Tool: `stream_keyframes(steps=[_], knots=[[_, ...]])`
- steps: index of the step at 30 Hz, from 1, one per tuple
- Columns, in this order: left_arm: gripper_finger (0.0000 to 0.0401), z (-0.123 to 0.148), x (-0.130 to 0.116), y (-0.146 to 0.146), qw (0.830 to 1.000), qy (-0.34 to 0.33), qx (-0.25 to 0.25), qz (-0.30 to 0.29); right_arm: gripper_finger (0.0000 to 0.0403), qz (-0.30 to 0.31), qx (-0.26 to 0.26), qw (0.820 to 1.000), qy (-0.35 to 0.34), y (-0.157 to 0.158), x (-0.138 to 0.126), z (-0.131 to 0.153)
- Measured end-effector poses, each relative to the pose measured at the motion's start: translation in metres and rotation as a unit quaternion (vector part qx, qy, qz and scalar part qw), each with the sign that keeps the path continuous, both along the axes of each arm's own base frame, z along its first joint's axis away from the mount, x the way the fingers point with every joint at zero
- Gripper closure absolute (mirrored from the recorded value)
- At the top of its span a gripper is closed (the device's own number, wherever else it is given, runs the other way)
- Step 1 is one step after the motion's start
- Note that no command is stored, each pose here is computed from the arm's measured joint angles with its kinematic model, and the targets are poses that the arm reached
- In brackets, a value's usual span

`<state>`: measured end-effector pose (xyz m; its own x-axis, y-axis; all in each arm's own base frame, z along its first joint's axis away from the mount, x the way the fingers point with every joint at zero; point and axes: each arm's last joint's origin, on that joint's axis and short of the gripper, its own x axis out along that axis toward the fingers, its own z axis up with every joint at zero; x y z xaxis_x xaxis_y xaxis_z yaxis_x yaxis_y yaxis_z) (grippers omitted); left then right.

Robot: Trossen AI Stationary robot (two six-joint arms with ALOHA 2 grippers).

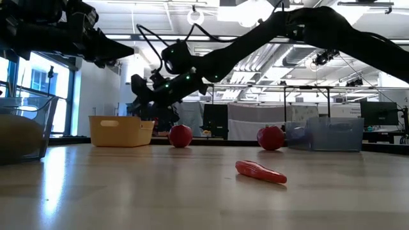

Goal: Sort produce into baskets
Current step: Put the chili pepper into the orange bin

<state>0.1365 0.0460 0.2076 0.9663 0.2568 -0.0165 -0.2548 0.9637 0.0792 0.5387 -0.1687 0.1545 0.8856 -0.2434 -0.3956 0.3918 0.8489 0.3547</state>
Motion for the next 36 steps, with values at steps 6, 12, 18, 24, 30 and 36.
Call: stream_keyframes(steps=[6, 12, 18, 24, 30, 36], knots=[[0.0401, 0.0, 0.0, 0.0, 1.0, 0.0, 0.001, 0.0, 0.0292, 0.015, -0.035, 0.997, 0.065, 0.002, -0.01, 0.017], [0.0401, -0.001, 0.0, 0.0, 1.0, 0.004, 0.0, 0.0, 0.039, 0.036, -0.082, 0.99, 0.111, 0.034, -0.023, 0.019], [0.0401, -0.001, 0.0, 0.0, 1.0, 0.004, -0.001, -0.001, 0.04, 0.007, -0.07, 0.994, 0.082, 0.059, -0.067, 0.01], [0.0401, -0.001, 0.0, 0.0, 1.0, 0.005, -0.001, -0.001, 0.0403, 0.003, -0.049, 0.995, 0.087, 0.115, -0.118, 0.028], [0.0401, -0.001, 0.0, 0.0, 1.0, 0.005, -0.005, -0.003, 0.0403, 0.012, 0.005, 0.992, 0.128, 0.18, -0.155, 0.046], [0.0401, -0.002, 0.001, 0.0, 1.0, 0.008, -0.003, -0.004, 0.0403, 0.036, 0.082, 0.979, 0.185, 0.241, -0.176, 0.042]])
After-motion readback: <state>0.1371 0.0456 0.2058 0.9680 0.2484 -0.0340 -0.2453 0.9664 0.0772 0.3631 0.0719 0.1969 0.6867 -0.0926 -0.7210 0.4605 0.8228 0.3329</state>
